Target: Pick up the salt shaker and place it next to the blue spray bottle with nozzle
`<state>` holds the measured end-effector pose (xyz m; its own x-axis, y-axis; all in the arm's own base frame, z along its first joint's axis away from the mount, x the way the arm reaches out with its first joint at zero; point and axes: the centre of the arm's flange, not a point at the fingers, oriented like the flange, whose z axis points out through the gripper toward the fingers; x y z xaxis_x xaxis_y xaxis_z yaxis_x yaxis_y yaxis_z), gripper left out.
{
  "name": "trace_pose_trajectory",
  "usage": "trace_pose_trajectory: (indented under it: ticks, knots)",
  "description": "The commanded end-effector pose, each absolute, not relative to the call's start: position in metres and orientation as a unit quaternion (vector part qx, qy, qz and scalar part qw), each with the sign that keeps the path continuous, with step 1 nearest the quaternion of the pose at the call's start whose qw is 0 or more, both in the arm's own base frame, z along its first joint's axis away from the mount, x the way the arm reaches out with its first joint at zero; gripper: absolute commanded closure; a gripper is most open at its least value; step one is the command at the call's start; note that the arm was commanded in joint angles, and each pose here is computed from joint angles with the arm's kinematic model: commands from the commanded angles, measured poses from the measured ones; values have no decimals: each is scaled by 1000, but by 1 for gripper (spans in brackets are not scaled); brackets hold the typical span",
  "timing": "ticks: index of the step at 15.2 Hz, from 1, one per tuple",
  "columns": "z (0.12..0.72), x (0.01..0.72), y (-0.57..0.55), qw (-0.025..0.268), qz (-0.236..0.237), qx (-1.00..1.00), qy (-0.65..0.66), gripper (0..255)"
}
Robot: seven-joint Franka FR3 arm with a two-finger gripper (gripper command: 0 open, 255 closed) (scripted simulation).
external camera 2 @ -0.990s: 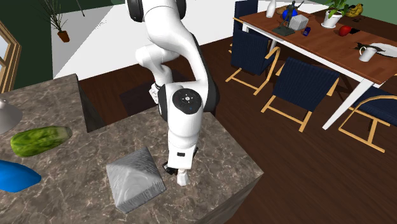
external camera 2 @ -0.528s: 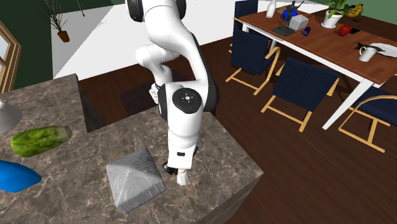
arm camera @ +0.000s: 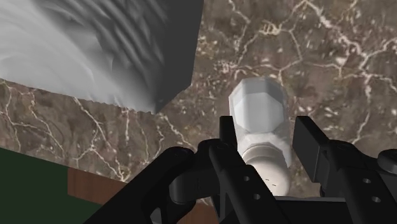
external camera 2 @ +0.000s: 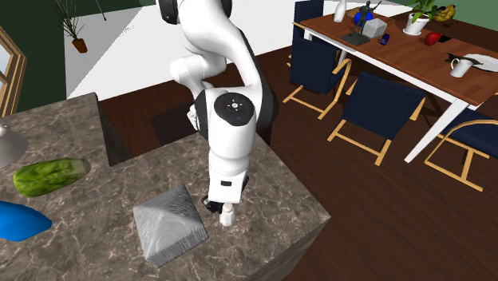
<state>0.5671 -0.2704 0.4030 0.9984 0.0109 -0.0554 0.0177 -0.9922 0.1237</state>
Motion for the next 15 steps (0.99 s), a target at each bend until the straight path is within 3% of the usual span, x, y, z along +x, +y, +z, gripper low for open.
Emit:
trace_pose_trajectory:
  ticks: [1, 15]
  knots:
    - [413, 566, -271, 62, -28, 998, 7, 255]
    - [487, 566, -271, 62, -28, 998, 7, 255]
